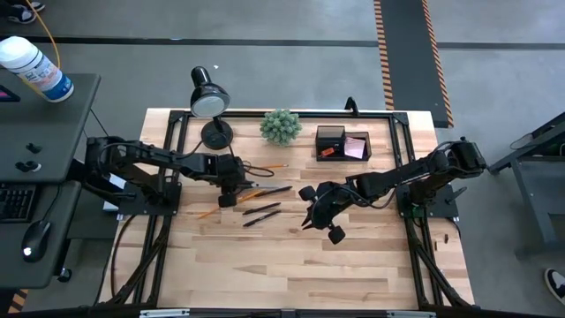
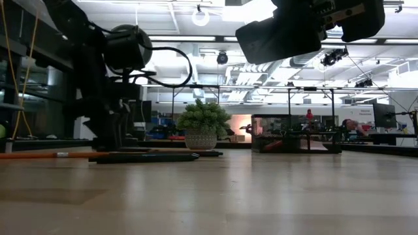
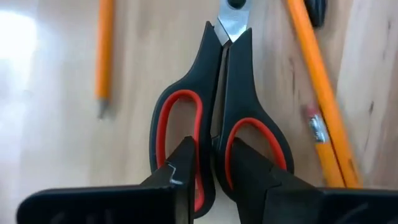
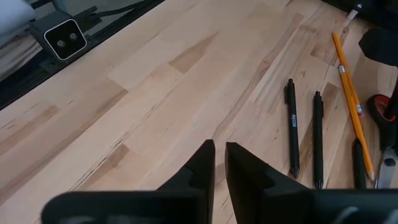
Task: Pick and place office supplies into organizer
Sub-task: Put the black scissors into the black desk organizer
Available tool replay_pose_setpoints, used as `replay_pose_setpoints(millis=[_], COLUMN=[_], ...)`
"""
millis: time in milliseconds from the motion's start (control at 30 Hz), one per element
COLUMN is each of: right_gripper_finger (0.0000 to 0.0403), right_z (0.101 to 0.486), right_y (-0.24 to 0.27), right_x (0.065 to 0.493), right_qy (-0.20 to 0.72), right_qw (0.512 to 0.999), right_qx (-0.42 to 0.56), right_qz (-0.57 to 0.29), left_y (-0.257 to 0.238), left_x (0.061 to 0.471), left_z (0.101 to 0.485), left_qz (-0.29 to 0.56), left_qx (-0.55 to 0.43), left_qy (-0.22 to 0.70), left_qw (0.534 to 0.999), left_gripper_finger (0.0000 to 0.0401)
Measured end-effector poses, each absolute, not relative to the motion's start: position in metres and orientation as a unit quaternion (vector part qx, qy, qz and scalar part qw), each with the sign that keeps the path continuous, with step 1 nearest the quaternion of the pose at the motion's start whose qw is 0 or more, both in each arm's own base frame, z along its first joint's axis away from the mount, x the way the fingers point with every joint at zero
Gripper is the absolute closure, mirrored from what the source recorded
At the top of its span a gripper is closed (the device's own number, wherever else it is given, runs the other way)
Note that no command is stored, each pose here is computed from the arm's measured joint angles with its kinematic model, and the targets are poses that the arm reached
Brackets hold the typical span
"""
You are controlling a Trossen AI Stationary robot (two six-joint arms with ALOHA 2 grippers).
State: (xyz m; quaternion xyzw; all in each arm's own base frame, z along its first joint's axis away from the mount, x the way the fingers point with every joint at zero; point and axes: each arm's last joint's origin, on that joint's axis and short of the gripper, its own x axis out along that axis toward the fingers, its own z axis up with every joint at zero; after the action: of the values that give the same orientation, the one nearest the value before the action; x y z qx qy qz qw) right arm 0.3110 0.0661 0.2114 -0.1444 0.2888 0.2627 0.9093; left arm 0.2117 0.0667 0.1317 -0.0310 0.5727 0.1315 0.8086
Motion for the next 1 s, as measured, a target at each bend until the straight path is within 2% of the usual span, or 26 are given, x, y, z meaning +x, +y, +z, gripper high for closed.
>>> replay_pose_setpoints(millis=[267, 567, 767, 1000], right_gripper_finger=[0.0371, 0.0379, 0.0378, 0.0382], right_z=[0.214, 0.239, 0.248, 0.242], right_y=[0.069, 0.094, 0.107, 0.13], right_x=[0.308, 0.285, 0.266, 0.247], right_qy=[0.288, 0.269, 0.3, 0.358], right_qw=[0.907, 0.907, 0.905, 0.88], right_qx=[-0.145, -0.151, -0.126, -0.096], right_qz=[0.27, 0.287, 0.273, 0.296], left_y=[0.075, 0.067, 0.047, 0.029], left_x=[0.229, 0.255, 0.275, 0.291], left_z=[0.158, 0.192, 0.222, 0.26], left_qz=[0.163, 0.157, 0.165, 0.203], left_qx=[0.021, 0.098, 0.186, 0.296], left_qy=[0.552, 0.51, 0.47, 0.431], left_qw=[0.818, 0.84, 0.847, 0.828], left_gripper_finger=[0.0353, 0.0349, 0.0349, 0.0349])
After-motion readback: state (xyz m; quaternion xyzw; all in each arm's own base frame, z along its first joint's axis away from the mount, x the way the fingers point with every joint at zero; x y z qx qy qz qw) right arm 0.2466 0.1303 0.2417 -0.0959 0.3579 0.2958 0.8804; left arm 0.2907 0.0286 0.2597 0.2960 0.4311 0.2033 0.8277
